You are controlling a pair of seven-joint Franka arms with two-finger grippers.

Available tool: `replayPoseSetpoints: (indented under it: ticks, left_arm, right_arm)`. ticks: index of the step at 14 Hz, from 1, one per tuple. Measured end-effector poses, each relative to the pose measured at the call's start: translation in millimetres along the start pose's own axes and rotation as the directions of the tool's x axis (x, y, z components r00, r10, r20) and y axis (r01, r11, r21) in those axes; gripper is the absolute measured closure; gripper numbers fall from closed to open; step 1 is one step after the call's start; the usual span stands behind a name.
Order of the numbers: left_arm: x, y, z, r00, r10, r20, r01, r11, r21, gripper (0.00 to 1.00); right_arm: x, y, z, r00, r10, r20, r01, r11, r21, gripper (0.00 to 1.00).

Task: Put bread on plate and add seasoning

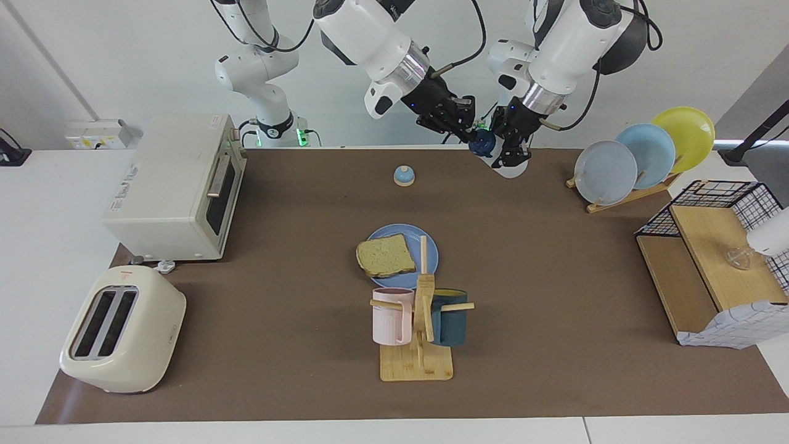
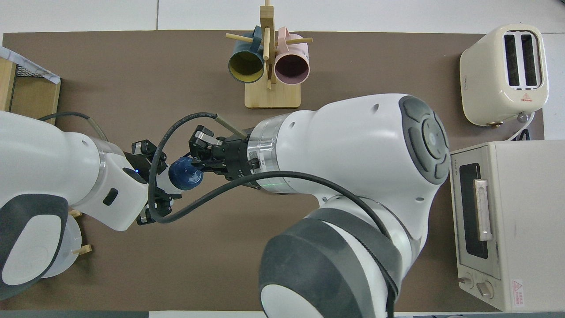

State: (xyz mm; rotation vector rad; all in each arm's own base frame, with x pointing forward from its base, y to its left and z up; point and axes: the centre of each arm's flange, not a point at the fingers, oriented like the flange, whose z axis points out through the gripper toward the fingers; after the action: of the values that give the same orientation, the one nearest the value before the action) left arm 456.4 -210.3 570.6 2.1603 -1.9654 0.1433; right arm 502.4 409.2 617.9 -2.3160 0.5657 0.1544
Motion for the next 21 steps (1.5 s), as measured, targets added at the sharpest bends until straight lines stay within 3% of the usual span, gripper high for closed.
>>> replayPoseSetpoints:
  ticks: [2, 5, 9, 13, 15, 18, 21]
  left_arm:
    - [1, 0, 1, 1.0, -0.002, 0.0, 0.002, 1.0, -0.001, 0.6]
    - [0, 0, 6, 1.0, -0.007, 0.006, 0.007, 1.0, -0.012, 0.6]
    - [-1, 0, 10, 1.0, -0.009, 0.009, 0.009, 1.0, -0.018, 0.6]
    - [-4, -2, 5, 1.0, -0.018, 0.002, 0.018, 1.0, -0.008, 0.6]
    - [-8, -4, 3, 1.0, -0.026, -0.001, 0.026, 1.0, -0.005, 0.6]
    - [-10, -5, 0, 1.0, -0.029, -0.004, 0.029, 1.0, 0.0, 0.6]
    - [-16, -9, -5, 0.999, -0.041, -0.008, 0.042, 0.999, 0.011, 0.6]
  right_arm:
    - [-1, -1, 1, 0.992, -0.118, -0.033, 0.118, 0.993, -0.025, 0.86]
    - [-22, -9, 7, 0.947, -0.295, -0.124, 0.281, 0.952, -0.123, 0.86]
    - [-34, -12, 11, 0.918, -0.365, -0.158, 0.338, 0.925, -0.172, 0.86]
    - [-32, -14, 11, 0.966, -0.166, -0.2, 0.148, 0.984, -0.101, 0.86]
    - [-28, -13, 12, 0.982, -0.054, -0.182, 0.047, 0.998, -0.045, 0.86]
    - [-20, -10, 11, 0.985, 0.102, -0.14, -0.101, 0.995, 0.016, 0.86]
    - [-16, -8, 14, 0.961, 0.253, -0.111, -0.242, 0.965, 0.1, 0.86]
